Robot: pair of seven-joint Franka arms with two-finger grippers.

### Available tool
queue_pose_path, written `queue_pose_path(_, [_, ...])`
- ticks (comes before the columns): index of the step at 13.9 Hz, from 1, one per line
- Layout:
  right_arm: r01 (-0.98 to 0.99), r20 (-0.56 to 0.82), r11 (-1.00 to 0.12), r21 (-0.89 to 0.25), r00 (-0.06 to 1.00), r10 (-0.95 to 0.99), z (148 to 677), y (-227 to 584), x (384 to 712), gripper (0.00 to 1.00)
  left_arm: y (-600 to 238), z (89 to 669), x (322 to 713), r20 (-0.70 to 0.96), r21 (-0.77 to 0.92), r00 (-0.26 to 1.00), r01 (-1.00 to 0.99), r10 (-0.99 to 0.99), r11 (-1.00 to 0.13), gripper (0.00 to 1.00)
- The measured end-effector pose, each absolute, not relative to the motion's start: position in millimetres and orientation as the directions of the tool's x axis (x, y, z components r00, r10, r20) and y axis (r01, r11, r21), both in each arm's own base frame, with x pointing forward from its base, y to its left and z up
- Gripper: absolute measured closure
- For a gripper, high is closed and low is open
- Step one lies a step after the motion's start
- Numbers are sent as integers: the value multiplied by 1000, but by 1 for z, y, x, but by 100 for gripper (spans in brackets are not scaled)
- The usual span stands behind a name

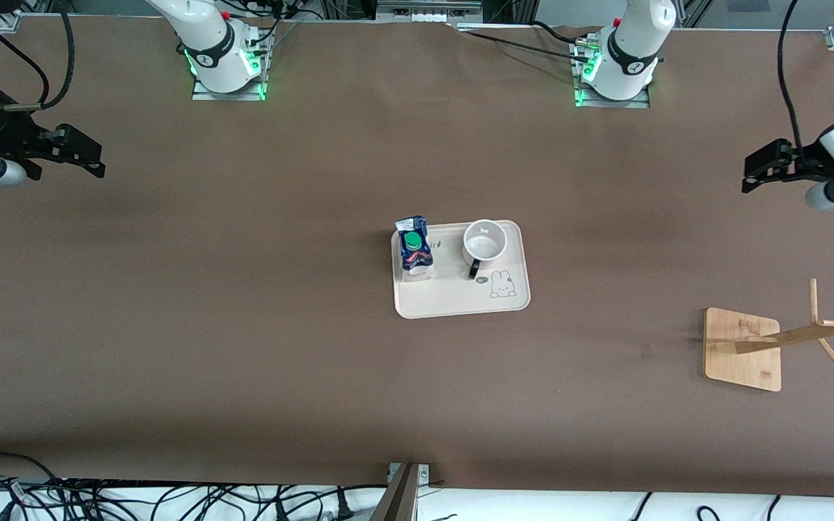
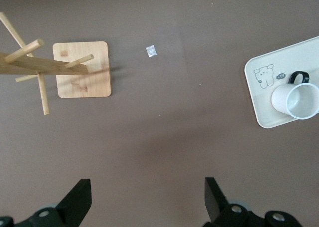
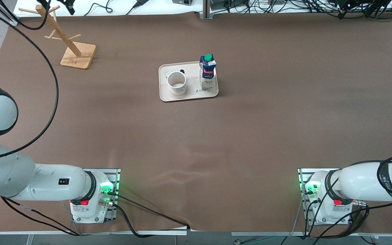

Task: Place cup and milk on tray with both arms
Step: 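Open the left gripper and raise it away from the mug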

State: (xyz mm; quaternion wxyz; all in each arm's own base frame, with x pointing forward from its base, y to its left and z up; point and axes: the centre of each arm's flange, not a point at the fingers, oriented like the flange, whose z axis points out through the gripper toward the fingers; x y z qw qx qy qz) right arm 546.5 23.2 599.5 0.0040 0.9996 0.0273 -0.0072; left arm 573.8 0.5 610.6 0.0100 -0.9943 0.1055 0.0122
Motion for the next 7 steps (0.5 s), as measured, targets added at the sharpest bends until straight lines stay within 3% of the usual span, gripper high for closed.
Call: queue_pose_path(7, [55,-15,-998,8,998,54,599,23,546,0,-6,581,559,14,-23,994,-112,-113,-993,0])
